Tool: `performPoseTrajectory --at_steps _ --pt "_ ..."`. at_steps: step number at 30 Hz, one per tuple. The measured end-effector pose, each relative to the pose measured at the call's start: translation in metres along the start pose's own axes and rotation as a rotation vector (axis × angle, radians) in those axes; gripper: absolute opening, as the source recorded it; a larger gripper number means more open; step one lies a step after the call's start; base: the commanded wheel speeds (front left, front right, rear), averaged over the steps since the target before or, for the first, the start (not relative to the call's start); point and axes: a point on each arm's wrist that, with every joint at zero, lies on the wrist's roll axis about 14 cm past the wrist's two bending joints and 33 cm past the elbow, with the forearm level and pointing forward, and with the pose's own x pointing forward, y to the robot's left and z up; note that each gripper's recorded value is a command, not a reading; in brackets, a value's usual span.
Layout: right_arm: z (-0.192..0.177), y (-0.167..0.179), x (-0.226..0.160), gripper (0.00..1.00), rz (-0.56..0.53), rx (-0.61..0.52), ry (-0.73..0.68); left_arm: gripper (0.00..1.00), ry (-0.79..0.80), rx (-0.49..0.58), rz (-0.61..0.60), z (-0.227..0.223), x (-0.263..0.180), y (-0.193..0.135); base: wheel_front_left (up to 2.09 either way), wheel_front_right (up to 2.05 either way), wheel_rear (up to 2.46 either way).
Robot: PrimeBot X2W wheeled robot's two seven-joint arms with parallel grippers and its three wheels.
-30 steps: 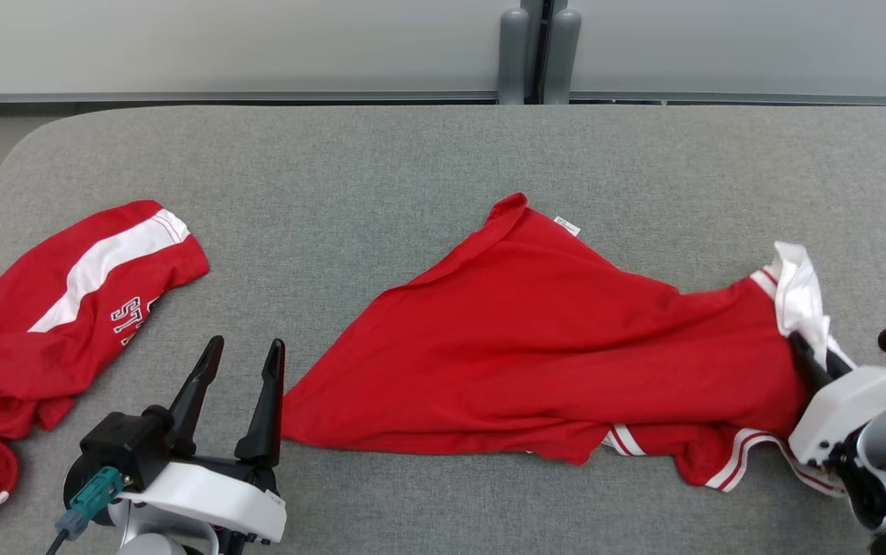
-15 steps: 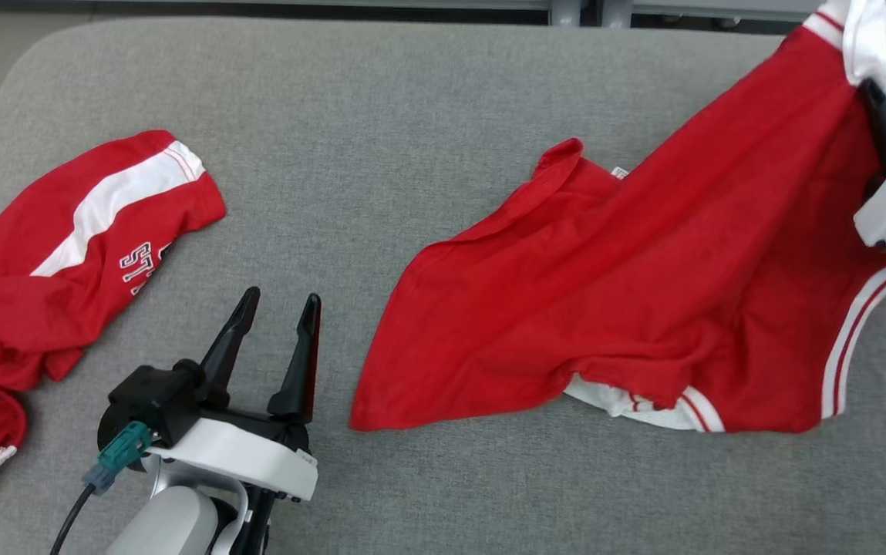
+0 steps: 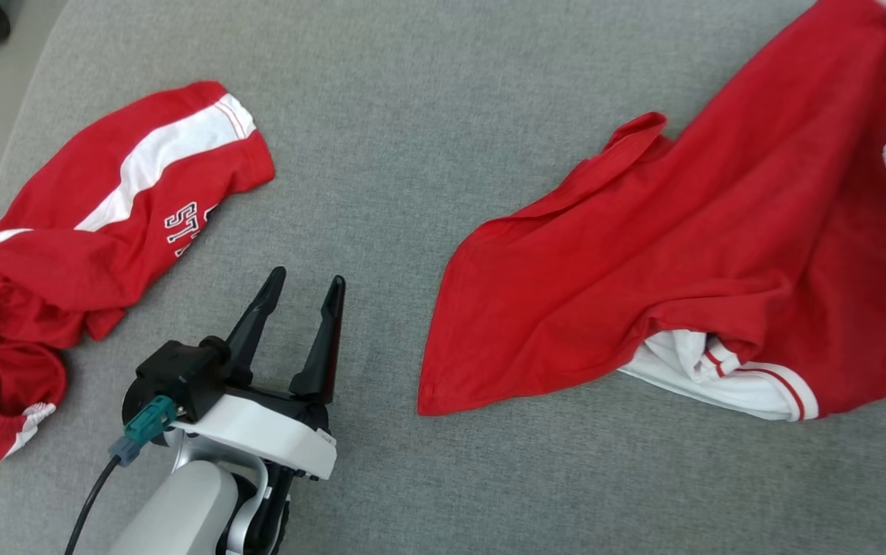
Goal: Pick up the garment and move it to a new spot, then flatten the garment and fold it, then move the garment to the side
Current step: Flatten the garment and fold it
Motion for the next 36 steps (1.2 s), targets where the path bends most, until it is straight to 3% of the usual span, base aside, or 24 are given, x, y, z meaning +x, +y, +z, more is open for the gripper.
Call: performPoseTrajectory --at_steps 7,15,22,27,36 --pt "0.016 0.021 -0.037 1.0 0.044 -0.013 -0.142 1.0 -0.047 0.014 -0.02 0.016 -0.007 -0.005 0.0 0.0 0.0" --pt "0.025 0.023 -0.111 1.0 0.065 -0.002 -0.274 1.0 -0.13 0.03 -0.047 0.043 -0.025 -0.015 0.0 0.0 0.0" --pt "0.001 0.025 -0.183 1.0 0.048 0.034 -0.315 1.0 -0.169 0.033 -0.07 0.054 -0.045 -0.024 0.0 0.0 0.0" --pt "-0.034 0.045 -0.214 1.0 0.098 -0.004 -0.246 1.0 -0.19 0.037 -0.098 0.06 -0.05 -0.034 0.0 0.0 0.0" --pt "-0.086 0.097 -0.205 1.0 0.279 -0.184 0.044 1.0 -0.173 0.02 -0.07 0.056 -0.056 -0.028 0.0 0.0 0.0"
